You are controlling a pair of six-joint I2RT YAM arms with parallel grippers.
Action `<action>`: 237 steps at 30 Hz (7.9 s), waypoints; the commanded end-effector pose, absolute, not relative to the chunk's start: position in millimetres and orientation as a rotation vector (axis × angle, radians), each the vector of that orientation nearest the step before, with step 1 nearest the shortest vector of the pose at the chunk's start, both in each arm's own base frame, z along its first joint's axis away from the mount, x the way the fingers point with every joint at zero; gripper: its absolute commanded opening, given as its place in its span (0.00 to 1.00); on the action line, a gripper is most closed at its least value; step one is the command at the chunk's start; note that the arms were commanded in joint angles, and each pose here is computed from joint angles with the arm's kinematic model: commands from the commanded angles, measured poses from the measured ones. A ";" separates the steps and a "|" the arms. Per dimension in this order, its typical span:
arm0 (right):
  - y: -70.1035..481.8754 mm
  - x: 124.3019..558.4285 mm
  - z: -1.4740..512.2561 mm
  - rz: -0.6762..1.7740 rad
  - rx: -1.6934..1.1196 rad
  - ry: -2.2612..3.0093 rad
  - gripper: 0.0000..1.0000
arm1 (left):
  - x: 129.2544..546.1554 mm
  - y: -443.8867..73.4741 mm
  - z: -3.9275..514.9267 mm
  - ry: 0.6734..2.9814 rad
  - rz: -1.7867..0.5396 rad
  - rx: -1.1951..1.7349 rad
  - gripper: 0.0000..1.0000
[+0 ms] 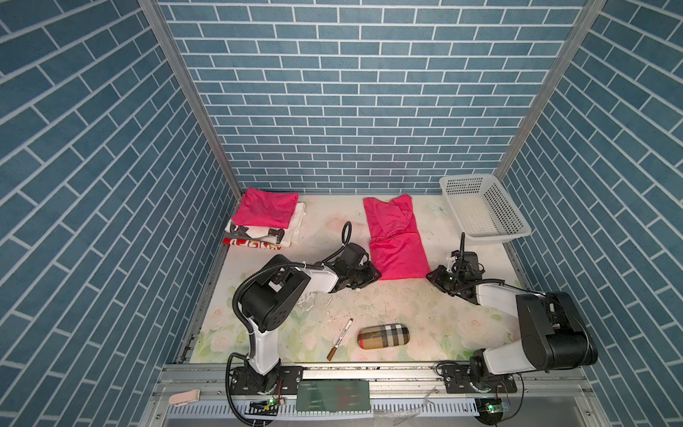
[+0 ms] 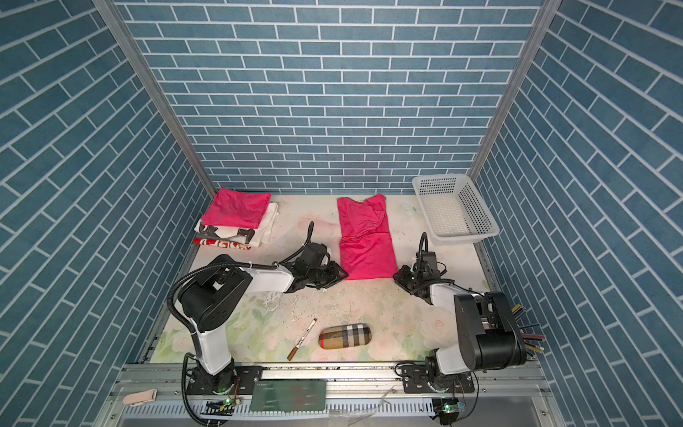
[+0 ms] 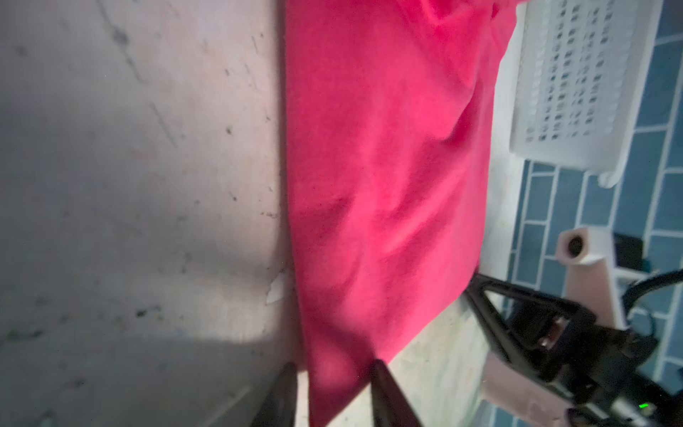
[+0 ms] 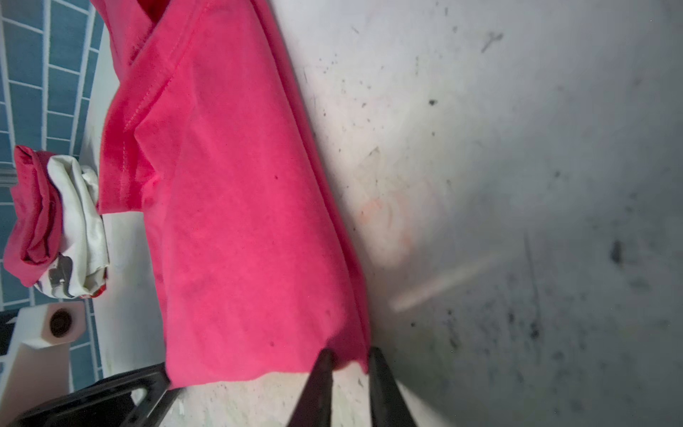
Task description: Fold and stack the t-shirts
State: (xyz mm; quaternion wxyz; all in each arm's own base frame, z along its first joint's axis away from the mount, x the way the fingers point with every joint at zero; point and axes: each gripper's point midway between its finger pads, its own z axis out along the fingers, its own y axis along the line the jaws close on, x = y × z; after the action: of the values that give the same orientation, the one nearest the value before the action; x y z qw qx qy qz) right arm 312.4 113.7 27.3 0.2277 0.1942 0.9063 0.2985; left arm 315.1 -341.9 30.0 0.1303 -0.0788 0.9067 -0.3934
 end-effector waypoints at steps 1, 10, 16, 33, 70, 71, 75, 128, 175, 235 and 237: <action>112.5 315.7 23.6 0.825 0.554 2.485 0.00 | 306.5 -339.6 13.7 2.683 -1.078 -0.188 0.16; 108.1 334.4 76.1 0.773 0.445 2.403 0.00 | 321.9 -336.7 63.5 2.610 -1.092 -0.095 0.00; 104.6 323.7 96.3 0.757 0.416 2.378 0.00 | 326.0 -335.7 97.0 2.550 -1.139 -0.068 0.00; 123.9 243.8 141.7 0.852 0.284 2.302 0.00 | 269.7 -292.6 133.9 2.500 -1.228 -0.143 0.00; 145.3 464.4 163.1 0.963 0.221 2.203 0.00 | 501.6 -328.2 131.3 2.338 -1.338 -0.213 0.00; 145.9 470.0 158.4 0.966 0.224 2.210 0.00 | 507.8 -324.7 127.1 2.337 -1.325 -0.232 0.00; 148.6 489.0 143.3 0.980 0.230 2.222 0.00 | 523.8 -326.0 114.7 2.339 -1.335 -0.246 0.00; 174.0 415.9 96.0 1.060 0.189 2.301 0.73 | 435.5 -353.2 80.7 2.372 -1.322 -0.123 0.88; 141.7 513.2 77.1 0.818 0.076 2.334 0.51 | 492.4 -326.4 28.5 2.692 -0.542 0.354 0.88; 320.8 360.8 141.8 0.945 -0.345 2.363 0.84 | 576.0 19.9 269.2 2.004 0.364 0.675 0.00; 325.4 358.2 141.8 0.949 -0.360 2.377 0.84 | 581.2 33.7 257.7 2.018 0.352 0.657 0.00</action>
State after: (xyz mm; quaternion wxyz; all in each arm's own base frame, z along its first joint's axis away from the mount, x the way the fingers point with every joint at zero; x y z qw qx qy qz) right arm 359.8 321.5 143.9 0.2896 -0.1380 0.8759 0.3603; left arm 571.1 26.3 262.4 0.4617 0.2642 0.8294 0.1704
